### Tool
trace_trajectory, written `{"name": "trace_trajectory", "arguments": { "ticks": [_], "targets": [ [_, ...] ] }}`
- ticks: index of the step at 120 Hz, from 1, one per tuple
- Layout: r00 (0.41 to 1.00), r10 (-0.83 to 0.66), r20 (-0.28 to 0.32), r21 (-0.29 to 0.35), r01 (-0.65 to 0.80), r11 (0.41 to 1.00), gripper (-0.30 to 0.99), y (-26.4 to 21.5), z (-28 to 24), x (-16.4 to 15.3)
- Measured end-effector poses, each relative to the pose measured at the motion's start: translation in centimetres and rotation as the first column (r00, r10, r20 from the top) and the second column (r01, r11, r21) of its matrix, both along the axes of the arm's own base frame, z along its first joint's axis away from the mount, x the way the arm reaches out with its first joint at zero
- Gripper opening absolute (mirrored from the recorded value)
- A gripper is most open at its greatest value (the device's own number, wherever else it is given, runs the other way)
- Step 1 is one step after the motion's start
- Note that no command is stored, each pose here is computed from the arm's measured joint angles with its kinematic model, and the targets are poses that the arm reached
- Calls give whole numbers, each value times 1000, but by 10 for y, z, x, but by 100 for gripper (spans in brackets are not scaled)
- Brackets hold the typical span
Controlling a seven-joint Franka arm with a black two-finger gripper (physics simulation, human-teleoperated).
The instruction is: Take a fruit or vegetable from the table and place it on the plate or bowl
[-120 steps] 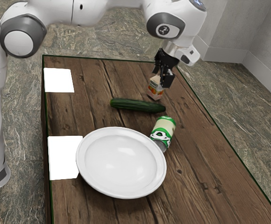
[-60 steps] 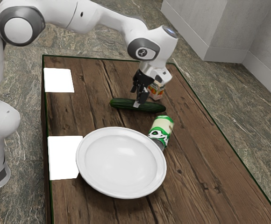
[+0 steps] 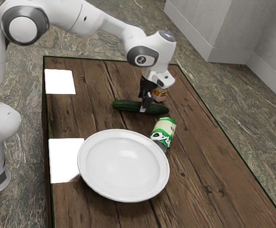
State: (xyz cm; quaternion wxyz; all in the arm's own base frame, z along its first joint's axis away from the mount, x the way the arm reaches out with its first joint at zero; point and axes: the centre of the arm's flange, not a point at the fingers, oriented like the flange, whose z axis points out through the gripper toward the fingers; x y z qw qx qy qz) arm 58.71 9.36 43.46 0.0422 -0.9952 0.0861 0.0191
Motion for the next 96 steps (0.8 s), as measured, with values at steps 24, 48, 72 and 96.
{"name": "trace_trajectory", "arguments": {
  "ticks": [24, 48, 72, 96],
  "targets": [
    [1000, -12, -5, -21, 12, 1000, 61, 1, -14, -1],
    [1000, -14, 0, -18, 14, 1000, 28, 2, -15, -2],
    [996, -67, 65, 73, 63, 995, 25, -50, 63, 2],
    [954, -292, 74, 144, 279, 949, 24, -212, 136, -13]
  ]
}}
